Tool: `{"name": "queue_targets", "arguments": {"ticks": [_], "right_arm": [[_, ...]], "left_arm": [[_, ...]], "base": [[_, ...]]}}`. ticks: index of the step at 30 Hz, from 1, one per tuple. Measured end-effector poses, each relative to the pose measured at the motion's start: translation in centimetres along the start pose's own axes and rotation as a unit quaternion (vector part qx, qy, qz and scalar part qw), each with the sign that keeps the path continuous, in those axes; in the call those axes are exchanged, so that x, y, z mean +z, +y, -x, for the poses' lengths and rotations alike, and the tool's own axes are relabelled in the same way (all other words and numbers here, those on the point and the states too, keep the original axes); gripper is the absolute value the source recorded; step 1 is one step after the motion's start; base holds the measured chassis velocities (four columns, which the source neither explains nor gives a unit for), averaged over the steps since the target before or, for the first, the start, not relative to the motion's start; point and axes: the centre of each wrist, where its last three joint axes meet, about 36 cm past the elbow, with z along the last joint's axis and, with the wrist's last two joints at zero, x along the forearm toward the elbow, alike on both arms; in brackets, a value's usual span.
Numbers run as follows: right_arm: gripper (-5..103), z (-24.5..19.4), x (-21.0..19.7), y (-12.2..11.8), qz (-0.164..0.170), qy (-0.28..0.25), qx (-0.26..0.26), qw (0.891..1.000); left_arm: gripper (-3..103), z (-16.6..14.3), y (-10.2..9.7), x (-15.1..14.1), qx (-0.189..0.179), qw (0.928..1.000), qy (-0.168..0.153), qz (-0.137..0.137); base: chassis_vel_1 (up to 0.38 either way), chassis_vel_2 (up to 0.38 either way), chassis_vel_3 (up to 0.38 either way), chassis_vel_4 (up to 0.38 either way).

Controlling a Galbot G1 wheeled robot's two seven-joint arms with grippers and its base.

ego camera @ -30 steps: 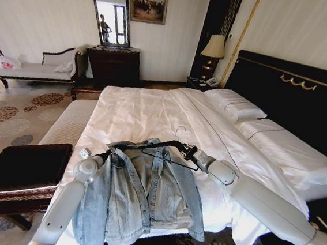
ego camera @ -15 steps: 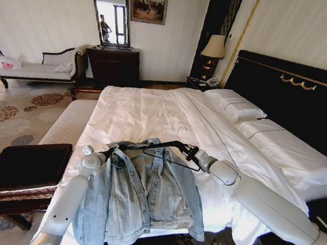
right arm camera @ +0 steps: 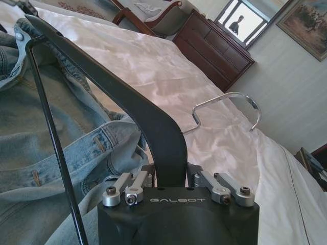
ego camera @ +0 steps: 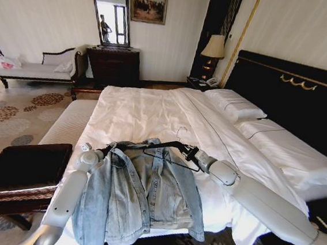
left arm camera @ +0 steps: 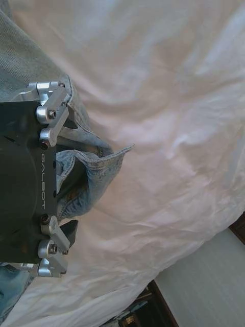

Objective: Pick up the clothes from the bed and hang them on the clothes hanger.

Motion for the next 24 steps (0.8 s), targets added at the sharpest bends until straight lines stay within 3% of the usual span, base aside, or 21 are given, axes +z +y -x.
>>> {"name": "queue_targets", "arguments": {"ticks": [6, 11, 13, 17, 19, 24], "right_arm": [[30, 0.1, 0.0, 0.0, 0.002, -0.001, 0.000, 1.000], [30, 0.0, -0.2, -0.1, 0.006, -0.003, 0.000, 1.000], [30, 0.0, -0.2, -0.1, 0.006, -0.003, 0.000, 1.000], [30, -0.1, -0.5, -0.2, 0.008, -0.006, 0.000, 1.000], [30, -0.1, -0.5, -0.2, 0.009, -0.007, 0.000, 1.000], [30, -0.2, -0.9, -0.4, 0.012, -0.011, 0.001, 1.000]], "left_arm": [[95, 0.4, 0.4, 0.5, -0.006, 1.0000, -0.002, 0.007], [70, 1.2, 0.7, 0.1, -0.006, 0.9998, -0.015, 0.013], [70, 1.2, 0.7, 0.1, -0.006, 0.9998, -0.015, 0.013], [47, 1.3, 0.8, 0.0, -0.009, 0.9998, -0.012, 0.014], [47, 1.3, 0.9, 0.0, -0.010, 0.9998, -0.012, 0.014], [26, 1.1, 1.2, 0.6, -0.014, 0.9998, -0.006, 0.016]], "base": [[0.000, 0.000, 0.000, 0.000], [0.000, 0.000, 0.000, 0.000], [0.000, 0.000, 0.000, 0.000], [0.000, 0.000, 0.000, 0.000], [0.000, 0.000, 0.000, 0.000], [0.000, 0.000, 0.000, 0.000]]}}
